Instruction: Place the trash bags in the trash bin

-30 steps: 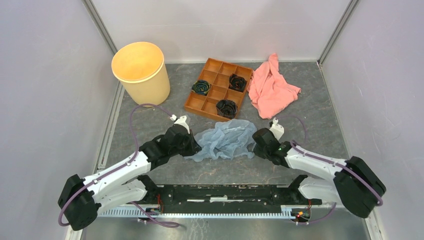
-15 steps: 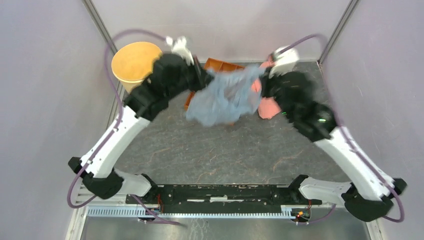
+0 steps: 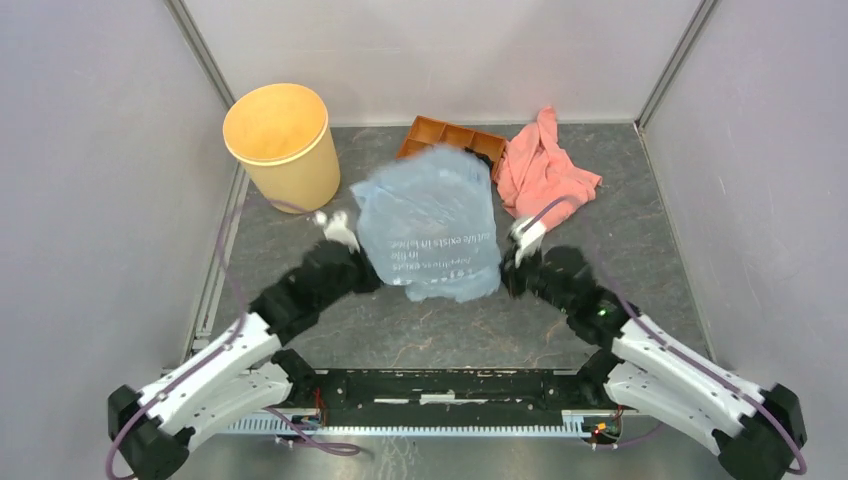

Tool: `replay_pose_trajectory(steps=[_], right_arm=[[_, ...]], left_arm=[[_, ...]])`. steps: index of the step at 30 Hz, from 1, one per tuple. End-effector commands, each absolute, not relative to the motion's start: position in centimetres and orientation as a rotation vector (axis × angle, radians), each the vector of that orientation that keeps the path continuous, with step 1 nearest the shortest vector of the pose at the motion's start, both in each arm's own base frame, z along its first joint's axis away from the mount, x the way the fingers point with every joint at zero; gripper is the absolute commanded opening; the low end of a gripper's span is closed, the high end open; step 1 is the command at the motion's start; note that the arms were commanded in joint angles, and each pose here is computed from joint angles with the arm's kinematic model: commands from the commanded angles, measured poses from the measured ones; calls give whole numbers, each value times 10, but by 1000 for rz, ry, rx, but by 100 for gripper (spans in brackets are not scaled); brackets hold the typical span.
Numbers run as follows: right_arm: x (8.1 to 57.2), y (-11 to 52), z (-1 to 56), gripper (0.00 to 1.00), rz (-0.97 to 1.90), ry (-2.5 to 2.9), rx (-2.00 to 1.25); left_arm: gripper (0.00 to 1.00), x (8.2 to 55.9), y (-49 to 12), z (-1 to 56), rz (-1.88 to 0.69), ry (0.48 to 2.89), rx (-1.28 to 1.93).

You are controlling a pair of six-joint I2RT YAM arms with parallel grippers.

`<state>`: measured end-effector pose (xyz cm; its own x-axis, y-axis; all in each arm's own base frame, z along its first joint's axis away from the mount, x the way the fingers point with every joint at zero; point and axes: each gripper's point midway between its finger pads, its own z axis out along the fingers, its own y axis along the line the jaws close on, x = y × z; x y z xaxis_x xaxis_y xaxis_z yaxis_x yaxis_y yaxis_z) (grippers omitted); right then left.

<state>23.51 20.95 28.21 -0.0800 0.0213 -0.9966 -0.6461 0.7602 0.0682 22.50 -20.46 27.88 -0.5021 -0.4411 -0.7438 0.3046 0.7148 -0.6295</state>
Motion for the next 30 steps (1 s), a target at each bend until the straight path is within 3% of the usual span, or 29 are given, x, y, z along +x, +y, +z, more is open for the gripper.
replay_pose_trajectory(steps=[1,4,8,12,14,17,20,21,23,24,26,28,29,30], right_arm=[[187,226,190,0,795,1778,-660],[203,224,264,0,721,1656,-643],[219,212,434,0,598,1425,-614],[170,182,584,0,669,1036,-555],[142,173,601,1,736,878,-546],[165,187,531,0,765,953,-492],[221,230,339,1,712,1444,-572],[214,244,266,1,749,1607,-685],[190,247,184,1,828,1785,-752],[183,244,180,1,860,1770,-714],[182,235,213,1,878,1634,-626],[197,226,282,1,799,1505,-568],[203,227,325,1,759,1439,-585],[208,229,358,1,722,1411,-618]], left_arm=[[2,190,-195,190,-965,2121,-274],[2,199,-189,248,-947,2006,-237],[2,211,-214,409,-989,1824,36],[2,170,-207,571,-1195,1408,176],[2,157,-189,586,-1207,1293,148],[2,197,-176,501,-1034,1442,-39],[2,231,-169,307,-714,1936,-247],[2,224,-171,245,-640,2099,-234],[2,197,-171,172,-654,2278,-276],[2,187,-176,158,-725,2298,-287],[2,182,-180,196,-919,2122,-288],[2,194,-171,262,-940,1921,-281],[2,199,-169,323,-948,1809,-239],[2,210,-175,336,-883,1833,-174]])
